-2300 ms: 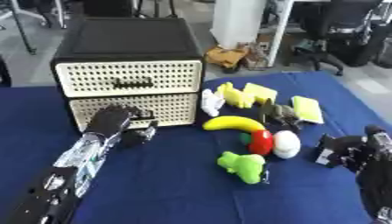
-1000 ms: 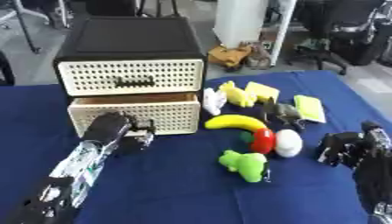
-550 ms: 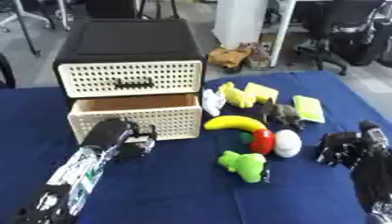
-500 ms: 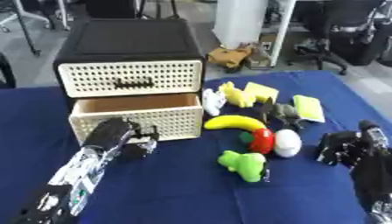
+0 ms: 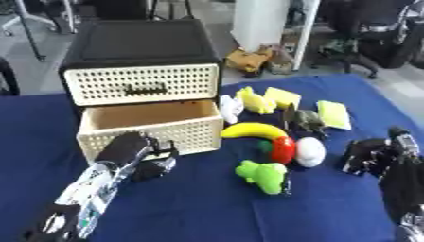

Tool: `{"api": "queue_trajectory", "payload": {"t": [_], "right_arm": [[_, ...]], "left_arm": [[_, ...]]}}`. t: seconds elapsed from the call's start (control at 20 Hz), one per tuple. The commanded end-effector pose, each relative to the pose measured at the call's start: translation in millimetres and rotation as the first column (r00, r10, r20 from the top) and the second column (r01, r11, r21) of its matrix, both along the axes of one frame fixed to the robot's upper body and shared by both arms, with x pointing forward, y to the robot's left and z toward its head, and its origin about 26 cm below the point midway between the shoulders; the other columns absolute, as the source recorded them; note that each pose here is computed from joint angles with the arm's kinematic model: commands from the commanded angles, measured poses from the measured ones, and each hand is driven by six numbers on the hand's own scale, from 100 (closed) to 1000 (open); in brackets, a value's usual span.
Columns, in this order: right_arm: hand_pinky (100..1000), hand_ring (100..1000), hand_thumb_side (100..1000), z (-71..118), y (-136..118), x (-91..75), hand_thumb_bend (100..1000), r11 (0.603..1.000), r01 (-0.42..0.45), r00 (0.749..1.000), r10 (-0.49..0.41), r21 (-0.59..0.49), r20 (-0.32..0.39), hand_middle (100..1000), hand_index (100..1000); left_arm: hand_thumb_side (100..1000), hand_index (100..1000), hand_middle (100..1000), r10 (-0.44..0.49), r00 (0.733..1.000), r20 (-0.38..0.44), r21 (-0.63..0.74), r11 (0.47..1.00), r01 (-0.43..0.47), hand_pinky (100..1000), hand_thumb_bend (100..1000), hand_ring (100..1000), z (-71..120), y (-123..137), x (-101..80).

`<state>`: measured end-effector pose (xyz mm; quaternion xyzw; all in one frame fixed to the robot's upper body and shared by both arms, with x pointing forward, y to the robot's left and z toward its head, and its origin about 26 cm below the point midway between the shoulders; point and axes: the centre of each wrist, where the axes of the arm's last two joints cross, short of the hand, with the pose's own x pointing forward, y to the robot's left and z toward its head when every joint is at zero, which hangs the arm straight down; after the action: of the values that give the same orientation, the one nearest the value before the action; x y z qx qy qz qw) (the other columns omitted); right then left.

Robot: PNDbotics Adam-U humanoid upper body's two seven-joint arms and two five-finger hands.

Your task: Pick up objects from table and place into drawer.

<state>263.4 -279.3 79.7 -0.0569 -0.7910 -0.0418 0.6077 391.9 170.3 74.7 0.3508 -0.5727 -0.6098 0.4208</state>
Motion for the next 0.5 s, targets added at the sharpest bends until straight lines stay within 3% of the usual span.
{"api": "queue_trajectory", "payload": {"t": [0.05,0.5], "right_arm": [[409,446,1000,6.1,-6,0.4,100,1.000,0.007,1.000,-0.006,-0.023,0.017,444,554],[409,446,1000,5.7,-7,-0.2,100,1.000,0.011,1.000,-0.010,-0.028,0.015,444,553]], "left_arm": [[1000,595,100,-0.043,0.999,0.009,0.006,0.999,0.043,100,279,100,6.9,-6,-4.9],[1000,598,100,-0.064,0.998,-0.007,-0.001,0.998,0.064,100,277,100,8.0,0,-19.3]]}}
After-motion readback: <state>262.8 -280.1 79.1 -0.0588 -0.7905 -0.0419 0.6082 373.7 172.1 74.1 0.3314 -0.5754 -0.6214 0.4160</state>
